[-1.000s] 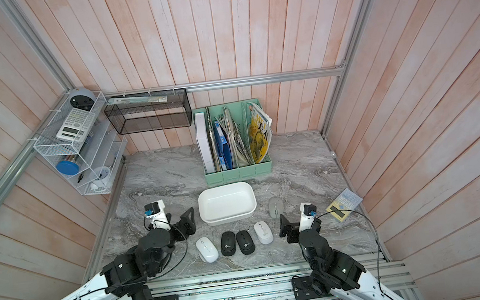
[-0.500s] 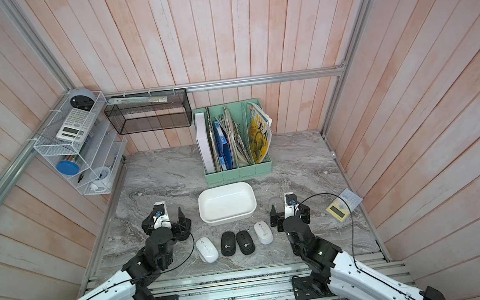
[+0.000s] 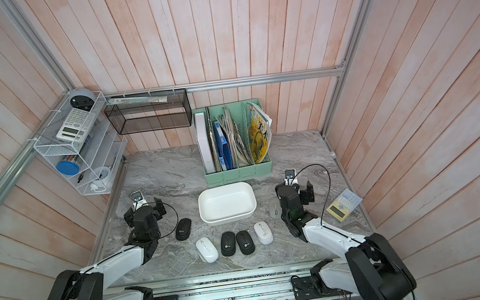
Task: Take out the mouse from the storage box
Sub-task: Reset both arms
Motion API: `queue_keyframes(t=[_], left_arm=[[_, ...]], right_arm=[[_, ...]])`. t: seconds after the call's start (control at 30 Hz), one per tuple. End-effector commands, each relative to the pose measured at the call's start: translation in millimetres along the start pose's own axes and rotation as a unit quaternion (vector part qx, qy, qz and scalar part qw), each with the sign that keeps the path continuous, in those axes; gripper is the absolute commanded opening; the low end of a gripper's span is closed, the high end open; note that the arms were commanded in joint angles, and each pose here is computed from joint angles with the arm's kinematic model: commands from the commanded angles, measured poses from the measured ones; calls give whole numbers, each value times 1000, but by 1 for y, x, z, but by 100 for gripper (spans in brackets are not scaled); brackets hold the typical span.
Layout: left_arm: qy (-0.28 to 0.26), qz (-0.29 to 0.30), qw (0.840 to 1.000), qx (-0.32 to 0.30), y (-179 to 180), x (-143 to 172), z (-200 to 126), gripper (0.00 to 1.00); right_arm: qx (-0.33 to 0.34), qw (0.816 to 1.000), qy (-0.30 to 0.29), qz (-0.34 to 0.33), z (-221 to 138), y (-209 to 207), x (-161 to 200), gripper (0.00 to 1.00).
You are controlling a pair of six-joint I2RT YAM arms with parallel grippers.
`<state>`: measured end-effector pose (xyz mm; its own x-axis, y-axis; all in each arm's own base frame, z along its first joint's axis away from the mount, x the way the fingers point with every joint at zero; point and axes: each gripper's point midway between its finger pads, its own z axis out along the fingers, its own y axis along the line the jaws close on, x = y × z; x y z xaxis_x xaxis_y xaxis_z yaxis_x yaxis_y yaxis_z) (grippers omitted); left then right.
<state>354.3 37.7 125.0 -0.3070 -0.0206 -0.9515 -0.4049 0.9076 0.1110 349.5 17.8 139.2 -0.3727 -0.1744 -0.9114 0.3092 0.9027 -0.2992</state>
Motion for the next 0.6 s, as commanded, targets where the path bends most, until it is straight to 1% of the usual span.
queue_keyframes(t=[0.0,0.07,0.13,0.2,0.23,0.27,0.3,0.4,0.47,0.5,0.57], left_arm=[[-54,-17,997,49,-14,-24,2,100],[-63,-6,996,67,-20,-24,6,100],[-61,-9,994,90,-23,-16,14,100],[-66,-23,993,94,-22,-4,22,100],[-76,-29,993,91,-20,-5,25,100],[-60,-31,994,90,-18,-1,26,100],[-36,-33,994,93,-18,1,32,100],[-17,-43,995,91,-15,1,44,100],[-23,-44,995,92,-15,-1,44,100],[-24,-44,995,92,-15,-1,44,100],[-24,-43,995,91,-15,0,43,100]], right_arm=[[19,999,-50,4,12,-2,-10,98],[20,998,-64,-9,16,1,-7,98],[11,997,-73,-11,19,4,0,98],[3,997,-82,8,26,0,5,98],[4,996,-88,21,27,-4,6,98],[3,995,-88,38,28,-9,7,98],[-19,995,-85,49,28,-10,11,98],[-61,994,-69,62,37,-5,14,98],[-86,993,-34,73,46,-3,26,98],[-84,994,-20,73,52,-3,29,98],[-104,992,-20,74,56,2,28,98]])
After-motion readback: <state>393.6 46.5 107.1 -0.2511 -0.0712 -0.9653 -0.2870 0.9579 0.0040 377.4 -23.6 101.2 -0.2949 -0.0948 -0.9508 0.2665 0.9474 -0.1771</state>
